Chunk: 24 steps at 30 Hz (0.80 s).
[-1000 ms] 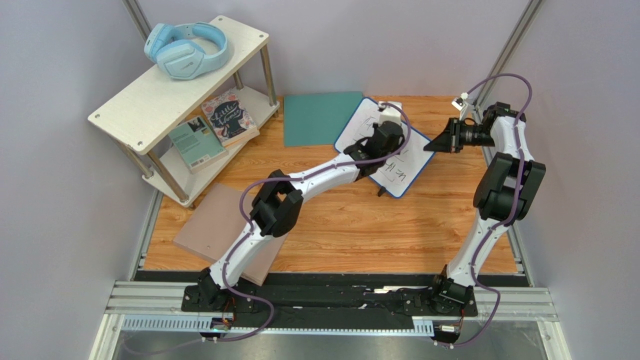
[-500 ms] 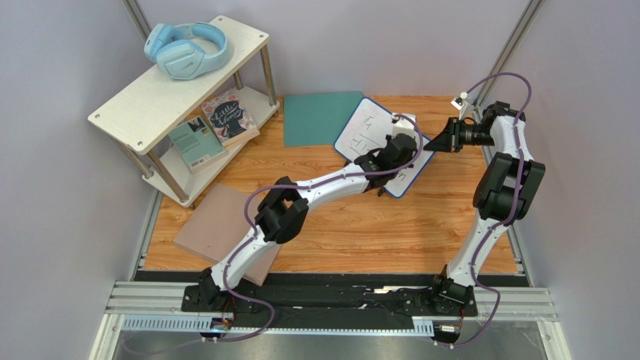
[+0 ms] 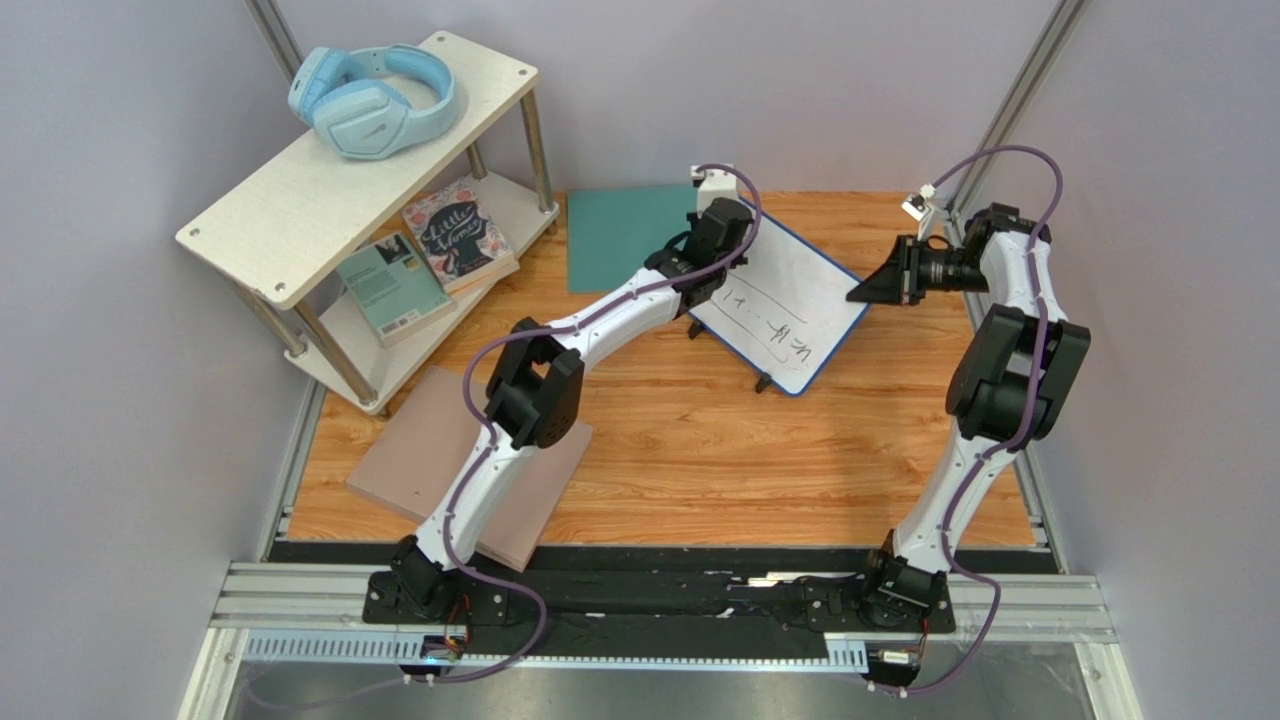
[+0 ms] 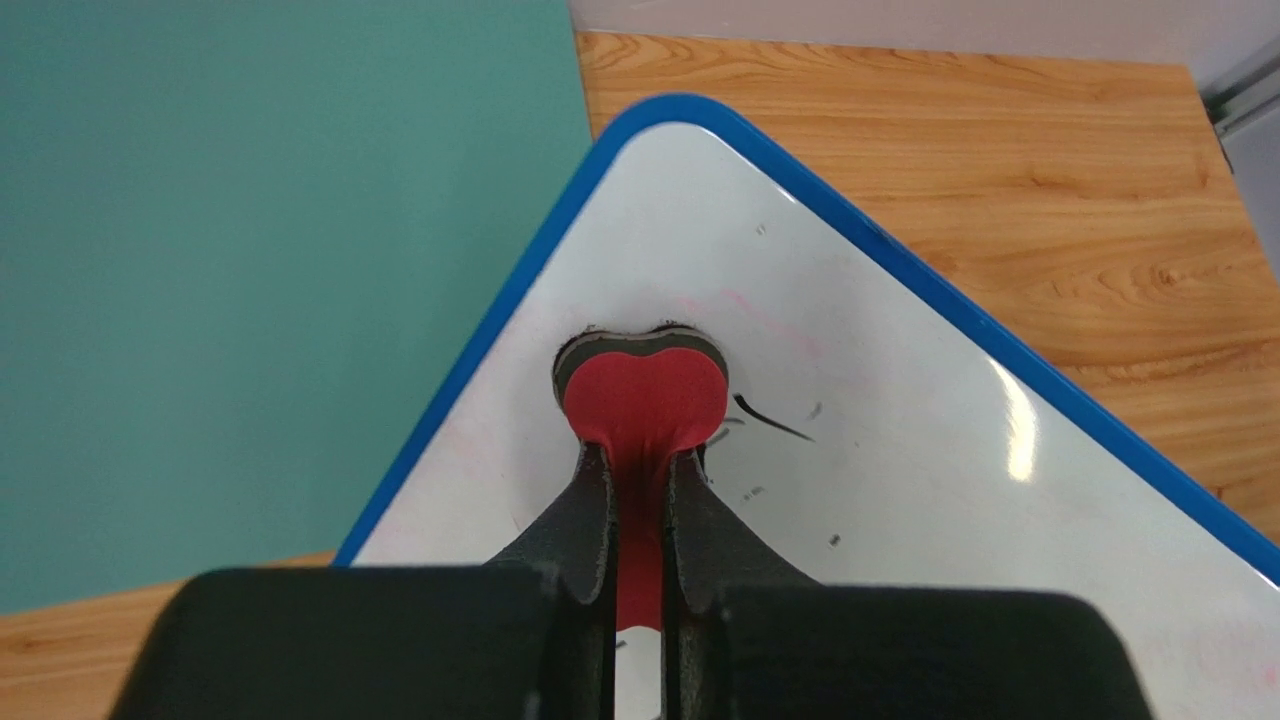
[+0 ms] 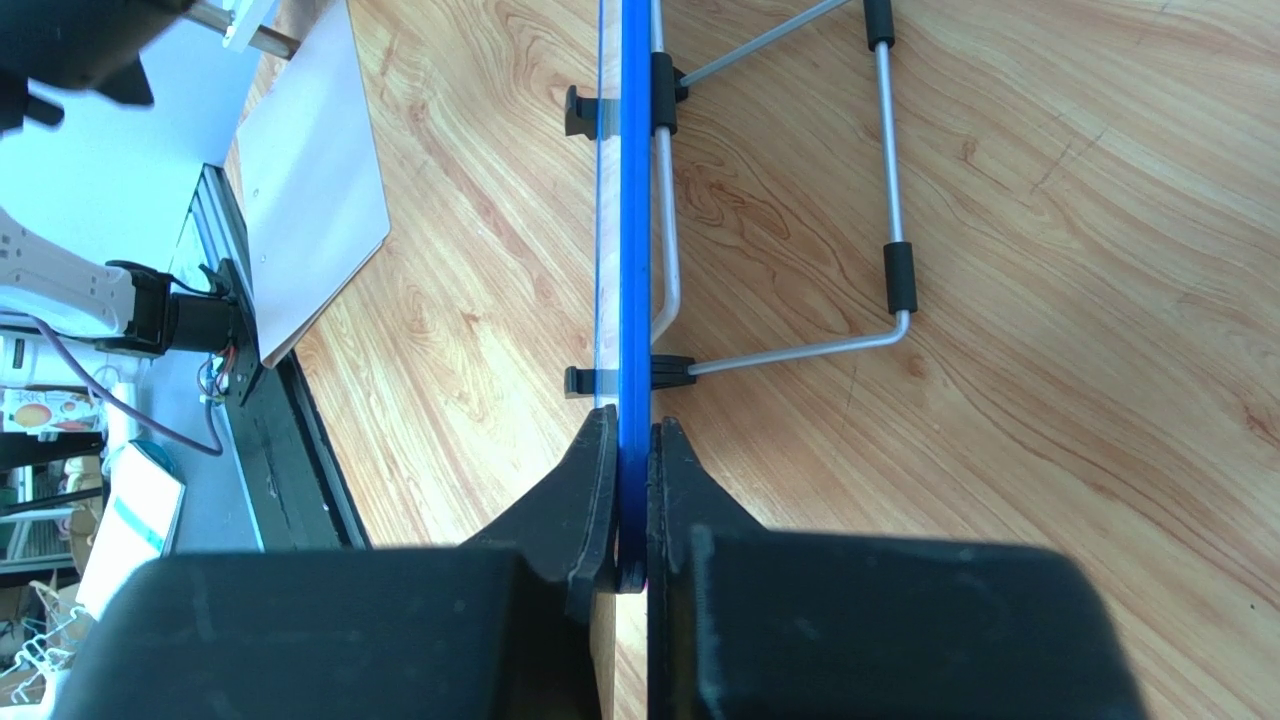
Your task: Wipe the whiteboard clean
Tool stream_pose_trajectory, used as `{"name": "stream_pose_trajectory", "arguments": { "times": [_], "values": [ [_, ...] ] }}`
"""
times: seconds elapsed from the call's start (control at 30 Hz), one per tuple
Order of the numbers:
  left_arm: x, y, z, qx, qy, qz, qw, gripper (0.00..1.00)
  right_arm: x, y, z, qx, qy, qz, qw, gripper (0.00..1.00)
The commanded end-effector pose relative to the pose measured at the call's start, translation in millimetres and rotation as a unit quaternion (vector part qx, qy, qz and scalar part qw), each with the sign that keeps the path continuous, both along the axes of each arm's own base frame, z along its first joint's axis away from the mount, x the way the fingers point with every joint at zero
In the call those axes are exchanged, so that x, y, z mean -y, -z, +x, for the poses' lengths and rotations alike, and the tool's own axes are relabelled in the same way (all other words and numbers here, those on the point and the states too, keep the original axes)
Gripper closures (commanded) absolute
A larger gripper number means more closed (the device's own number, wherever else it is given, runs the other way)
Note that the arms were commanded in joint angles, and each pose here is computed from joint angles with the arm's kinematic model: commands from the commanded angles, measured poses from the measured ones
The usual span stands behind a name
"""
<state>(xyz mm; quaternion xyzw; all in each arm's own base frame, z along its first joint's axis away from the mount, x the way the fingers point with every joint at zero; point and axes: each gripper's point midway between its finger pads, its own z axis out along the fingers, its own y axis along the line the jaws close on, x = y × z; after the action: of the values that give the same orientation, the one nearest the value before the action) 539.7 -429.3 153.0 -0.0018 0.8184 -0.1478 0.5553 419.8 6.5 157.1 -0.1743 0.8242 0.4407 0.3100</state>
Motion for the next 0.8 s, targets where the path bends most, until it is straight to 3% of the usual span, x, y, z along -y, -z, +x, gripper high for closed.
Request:
{"name": "stream_pose_trajectory", "arguments": {
  "times": [0.0, 0.23, 0.53, 0.77],
  "values": [
    [0.7, 16.9, 6.6, -0.024, 0.002, -0.008, 1.0, 1.0, 4.4, 27.2, -6.9, 0.01, -0.044, -0.078, 0.996, 1.0],
    [39.6, 17.7, -25.1, -0.058, 0.079, -0.056, 0.994, 1.0, 4.4, 23.3, -8.5, 0.013, -0.048, -0.08, 0.996, 1.0],
    [109.9, -16.9, -73.1, 0.004, 0.243, -0.007, 0.97, 1.0, 5.1, 16.9, -6.8, 0.016, -0.048, -0.085, 0.995, 1.0],
    [80.8, -8.1, -51.4, -0.014, 0.184, 0.003, 0.983, 1.0, 5.1, 17.3, -7.0, 0.014, -0.048, -0.084, 0.995, 1.0]
  ]
}}
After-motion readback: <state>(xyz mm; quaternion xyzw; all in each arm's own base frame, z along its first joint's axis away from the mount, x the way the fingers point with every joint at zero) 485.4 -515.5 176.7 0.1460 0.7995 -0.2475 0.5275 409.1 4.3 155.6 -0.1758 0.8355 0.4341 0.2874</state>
